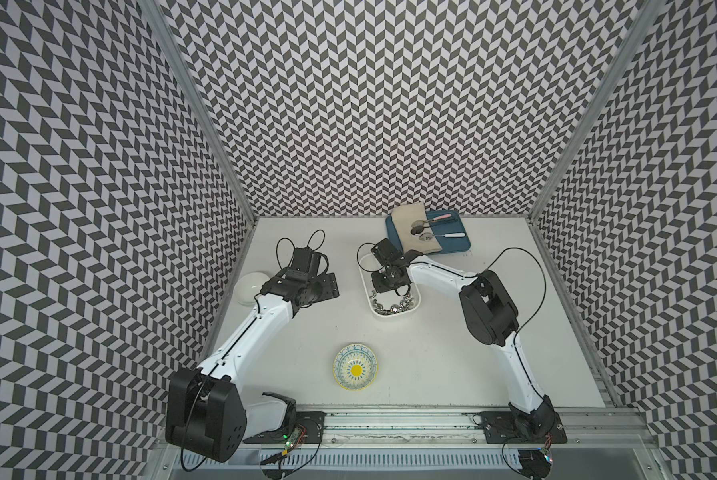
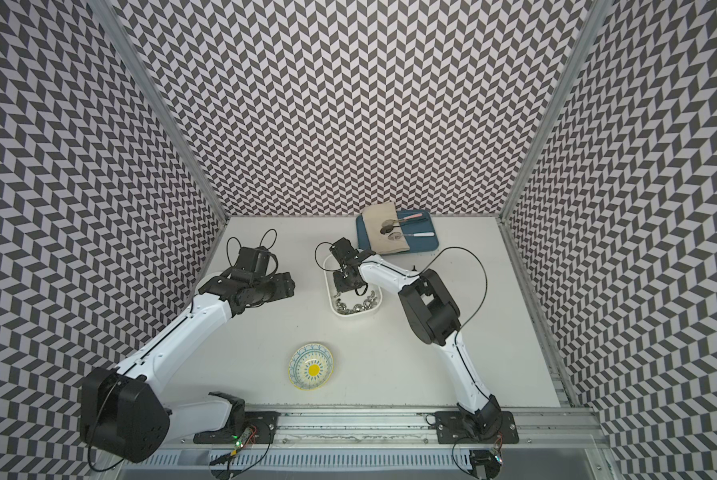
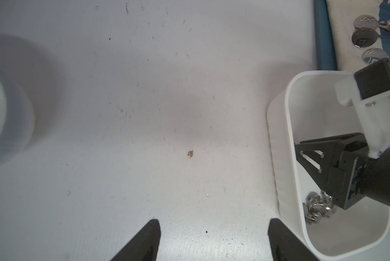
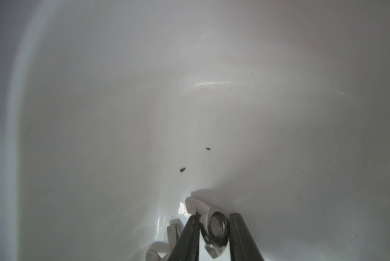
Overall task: Take out the wing nut from the storage box
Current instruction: Pick up the wing nut from the storage box, then place the wing nut at the center of the board.
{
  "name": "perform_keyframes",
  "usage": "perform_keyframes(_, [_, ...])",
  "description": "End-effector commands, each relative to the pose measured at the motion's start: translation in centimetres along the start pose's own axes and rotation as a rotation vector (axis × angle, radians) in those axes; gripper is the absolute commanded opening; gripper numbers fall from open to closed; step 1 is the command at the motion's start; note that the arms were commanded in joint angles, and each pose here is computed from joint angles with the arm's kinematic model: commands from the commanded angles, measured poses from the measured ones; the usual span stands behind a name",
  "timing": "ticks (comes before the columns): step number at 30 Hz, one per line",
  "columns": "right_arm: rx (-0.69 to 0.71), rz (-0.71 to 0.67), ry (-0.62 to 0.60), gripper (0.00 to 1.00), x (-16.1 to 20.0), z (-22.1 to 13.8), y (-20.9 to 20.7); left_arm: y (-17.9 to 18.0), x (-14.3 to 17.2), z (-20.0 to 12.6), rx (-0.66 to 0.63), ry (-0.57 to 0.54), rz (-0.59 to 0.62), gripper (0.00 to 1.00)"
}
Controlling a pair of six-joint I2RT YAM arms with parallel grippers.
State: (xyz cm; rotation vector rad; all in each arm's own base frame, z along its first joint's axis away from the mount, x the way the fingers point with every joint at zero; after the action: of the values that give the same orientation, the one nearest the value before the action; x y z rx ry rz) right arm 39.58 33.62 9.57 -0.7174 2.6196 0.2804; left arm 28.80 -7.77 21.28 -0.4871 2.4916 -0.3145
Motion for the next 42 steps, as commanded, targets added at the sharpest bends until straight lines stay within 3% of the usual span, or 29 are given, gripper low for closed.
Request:
perform_keyframes(1, [0.021, -0.013, 0.009, 0.23, 0.5, 1.2, -0.3, 0.3, -0.2, -0.6, -0.002, -0.027, -0.002, 0.79])
perform_keyframes(9, [0.024, -0.014, -0.003, 0.12, 0.4, 0.5, -0.4, 0.3, -0.2, -0.5, 0.001, -0.029, -0.006, 0.79])
perform_keyframes(24, [-0.023, 0.06, -0.169, 0.07, -2.2, -7.2, -1.9, 0.3, -0.1, -0.3, 0.011, -0.041, -0.021, 0.79])
perform_keyframes(34, [0.018, 0.152, -0.208, 0.07, 0.0, -11.3, -6.5, 0.0, -0.5, -0.2, 0.017, -0.046, -0.023, 0.79])
perform_keyframes(42, [0.049, 0.235, -0.192, 0.06, 3.0, -11.8, -10.8, -0.2, -0.6, -0.1, 0.027, -0.044, -0.025, 0.78])
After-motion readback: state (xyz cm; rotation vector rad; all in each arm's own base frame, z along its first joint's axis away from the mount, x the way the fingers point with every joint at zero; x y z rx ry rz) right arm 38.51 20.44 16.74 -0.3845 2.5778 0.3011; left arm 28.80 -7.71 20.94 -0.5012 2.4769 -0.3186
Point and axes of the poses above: each gripper's point midway between its finger pads, its own z axis out along the fingers, its own y axis along the line the jaws close on, x = y × z, the point moved 7 cm from there along -z, back along the fingers, and after that the axes turned 11 degrees about -z, right-handed, at the moved point
